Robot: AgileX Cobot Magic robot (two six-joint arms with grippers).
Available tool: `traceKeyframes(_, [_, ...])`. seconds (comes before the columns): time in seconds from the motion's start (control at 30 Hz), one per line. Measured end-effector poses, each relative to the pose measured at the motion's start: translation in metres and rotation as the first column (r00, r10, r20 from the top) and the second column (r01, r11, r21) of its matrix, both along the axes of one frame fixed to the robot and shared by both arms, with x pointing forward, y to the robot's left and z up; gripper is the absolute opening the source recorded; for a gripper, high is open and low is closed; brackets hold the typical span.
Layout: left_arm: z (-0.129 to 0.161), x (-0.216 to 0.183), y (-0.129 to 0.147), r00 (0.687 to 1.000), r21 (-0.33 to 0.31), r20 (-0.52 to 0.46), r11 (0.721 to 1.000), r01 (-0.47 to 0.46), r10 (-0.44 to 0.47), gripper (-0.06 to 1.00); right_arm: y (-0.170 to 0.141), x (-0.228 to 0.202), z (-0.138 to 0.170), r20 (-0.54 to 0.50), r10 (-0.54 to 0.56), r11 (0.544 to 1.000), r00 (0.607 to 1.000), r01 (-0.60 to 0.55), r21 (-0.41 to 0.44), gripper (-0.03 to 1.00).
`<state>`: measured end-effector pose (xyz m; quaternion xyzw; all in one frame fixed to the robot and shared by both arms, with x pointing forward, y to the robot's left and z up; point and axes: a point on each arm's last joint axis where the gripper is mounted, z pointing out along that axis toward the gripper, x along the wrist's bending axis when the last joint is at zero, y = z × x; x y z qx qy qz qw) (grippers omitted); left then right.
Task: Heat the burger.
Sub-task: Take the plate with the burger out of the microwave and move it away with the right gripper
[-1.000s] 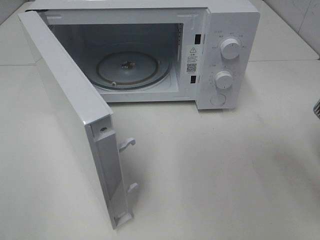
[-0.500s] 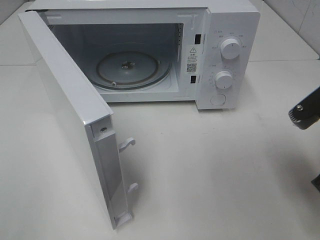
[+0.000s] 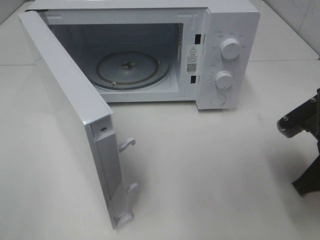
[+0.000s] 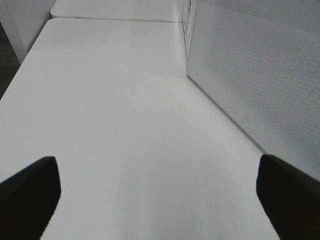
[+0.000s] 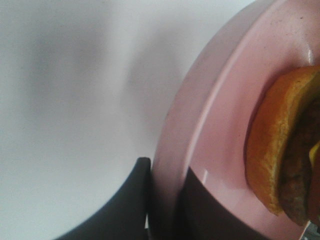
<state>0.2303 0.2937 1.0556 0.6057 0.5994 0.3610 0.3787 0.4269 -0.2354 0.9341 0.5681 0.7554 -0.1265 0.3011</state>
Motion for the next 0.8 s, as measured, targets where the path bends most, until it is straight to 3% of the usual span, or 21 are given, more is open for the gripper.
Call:
traceKeyframes(0.5, [0.0,0.0,0.0,1.0,0.0,0.0,1.0,0.0,0.0,0.99,-0.019,0.025,-0.046,-0.054,-0.102,0.994,0.993,0.104,0.044,0.11])
traceKeyframes(0.8, [0.0,0.0,0.0,1.0,0.0,0.0,1.0,0.0,0.0,0.99,-0.019,0.037,-0.054,-0.059,-0.111,0.991,0.992,0.115,0.062,0.11])
